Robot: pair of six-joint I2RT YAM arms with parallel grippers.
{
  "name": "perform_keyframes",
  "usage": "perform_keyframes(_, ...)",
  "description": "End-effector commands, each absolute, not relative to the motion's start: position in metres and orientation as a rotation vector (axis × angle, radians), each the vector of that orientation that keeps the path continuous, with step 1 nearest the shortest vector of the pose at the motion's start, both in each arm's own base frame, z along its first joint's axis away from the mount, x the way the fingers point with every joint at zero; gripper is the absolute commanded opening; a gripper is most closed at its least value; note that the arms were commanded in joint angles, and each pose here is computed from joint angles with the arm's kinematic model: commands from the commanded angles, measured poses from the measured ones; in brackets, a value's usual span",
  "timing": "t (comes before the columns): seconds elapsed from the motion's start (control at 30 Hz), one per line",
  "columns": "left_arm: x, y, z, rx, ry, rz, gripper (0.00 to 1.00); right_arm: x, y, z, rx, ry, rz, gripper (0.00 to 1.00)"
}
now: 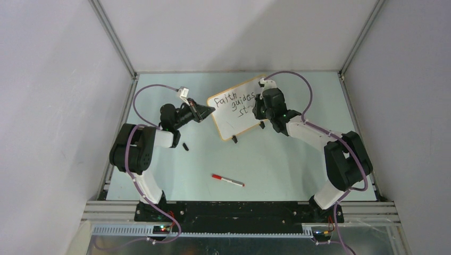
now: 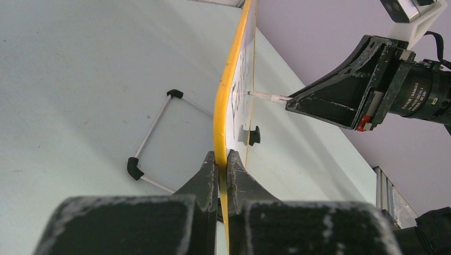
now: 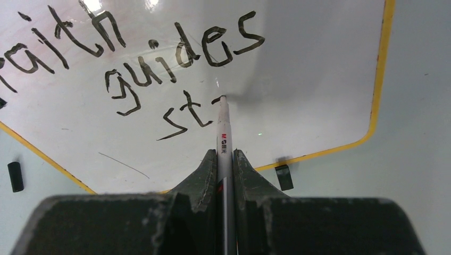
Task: Write a sentence on the whiteboard
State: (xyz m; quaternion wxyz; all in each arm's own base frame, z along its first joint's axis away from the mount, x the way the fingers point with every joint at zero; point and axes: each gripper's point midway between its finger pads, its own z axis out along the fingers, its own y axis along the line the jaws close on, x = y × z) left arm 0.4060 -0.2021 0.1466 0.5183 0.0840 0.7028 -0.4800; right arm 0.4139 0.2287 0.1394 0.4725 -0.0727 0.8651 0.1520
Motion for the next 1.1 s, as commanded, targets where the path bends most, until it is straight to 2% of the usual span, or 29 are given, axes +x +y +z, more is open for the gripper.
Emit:
perform_keyframes(0.0, 0.412, -0.194, 0.145, 0.251, 1.671, -1.046, 0.0, 0.431, 0.225, 0.156, -0.124, 2.07, 0.355, 0.0)
perform_keyframes(1.07, 0.411, -0.194, 0.146, 0.252, 1.669, -1.043, 0.0, 0.426, 0.246, 0.161, -0.205, 2.058, 0.43, 0.0)
